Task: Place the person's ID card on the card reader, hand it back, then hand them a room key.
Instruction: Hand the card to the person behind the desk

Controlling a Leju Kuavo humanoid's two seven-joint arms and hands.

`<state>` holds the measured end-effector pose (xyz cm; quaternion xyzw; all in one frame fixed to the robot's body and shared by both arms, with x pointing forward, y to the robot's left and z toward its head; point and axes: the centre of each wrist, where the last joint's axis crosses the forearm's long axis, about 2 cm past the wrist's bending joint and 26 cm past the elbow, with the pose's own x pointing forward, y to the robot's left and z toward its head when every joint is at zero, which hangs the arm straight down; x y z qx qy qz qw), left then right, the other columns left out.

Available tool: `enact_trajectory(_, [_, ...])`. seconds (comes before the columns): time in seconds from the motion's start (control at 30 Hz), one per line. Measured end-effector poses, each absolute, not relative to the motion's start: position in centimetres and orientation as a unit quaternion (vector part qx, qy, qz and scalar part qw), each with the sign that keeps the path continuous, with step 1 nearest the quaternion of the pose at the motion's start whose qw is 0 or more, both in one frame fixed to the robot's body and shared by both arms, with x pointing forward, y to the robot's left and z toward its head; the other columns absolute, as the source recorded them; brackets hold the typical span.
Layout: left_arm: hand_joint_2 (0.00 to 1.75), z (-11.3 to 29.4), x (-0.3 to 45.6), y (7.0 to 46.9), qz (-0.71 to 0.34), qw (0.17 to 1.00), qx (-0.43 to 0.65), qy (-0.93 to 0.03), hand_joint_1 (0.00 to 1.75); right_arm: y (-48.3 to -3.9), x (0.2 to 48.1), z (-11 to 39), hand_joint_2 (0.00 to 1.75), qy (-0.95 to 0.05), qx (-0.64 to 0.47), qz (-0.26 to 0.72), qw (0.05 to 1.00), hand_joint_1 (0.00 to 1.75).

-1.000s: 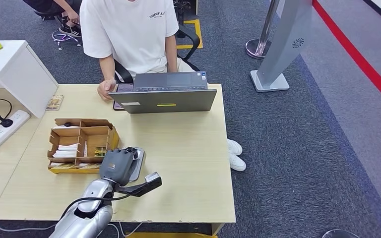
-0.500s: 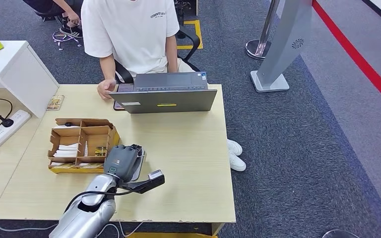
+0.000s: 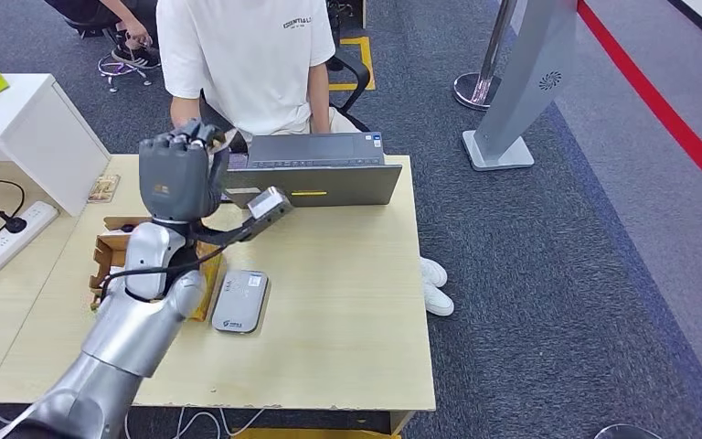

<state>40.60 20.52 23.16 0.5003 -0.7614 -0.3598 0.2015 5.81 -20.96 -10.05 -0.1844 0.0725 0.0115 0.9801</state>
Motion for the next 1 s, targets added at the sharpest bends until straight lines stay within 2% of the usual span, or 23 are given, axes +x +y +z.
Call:
enact_trajectory(0.2, [1.75, 30.2, 44.5, 21.1, -0.32, 0.172, 0.56, -0.745, 1.75, -20.9, 6.0, -10.0, 0.0, 0.063, -0.186, 0.043, 0.98, 0.0])
enact_trajectory(0.5, [1.75, 33.2, 47.5, 21.1, -0.325, 0.213, 0.595, -0.704, 1.75, -21.0, 6.1, -10.0, 0.0, 0.057, -0.183, 0.071, 0.979, 0.0])
enact_trajectory(0.63, [1.75, 33.5, 48.3, 21.0, -0.333, 0.23, 0.594, -0.695, 0.0, -21.0, 6.1, -10.1, 0.0, 0.054, -0.183, 0.075, 0.979, 0.0])
enact_trajectory(1.0, [1.75, 31.1, 48.7, 21.3, -0.369, 0.279, 0.579, -0.671, 0.0, -21.0, 6.0, -10.1, 0.0, 0.056, -0.18, 0.07, 0.979, 0.0])
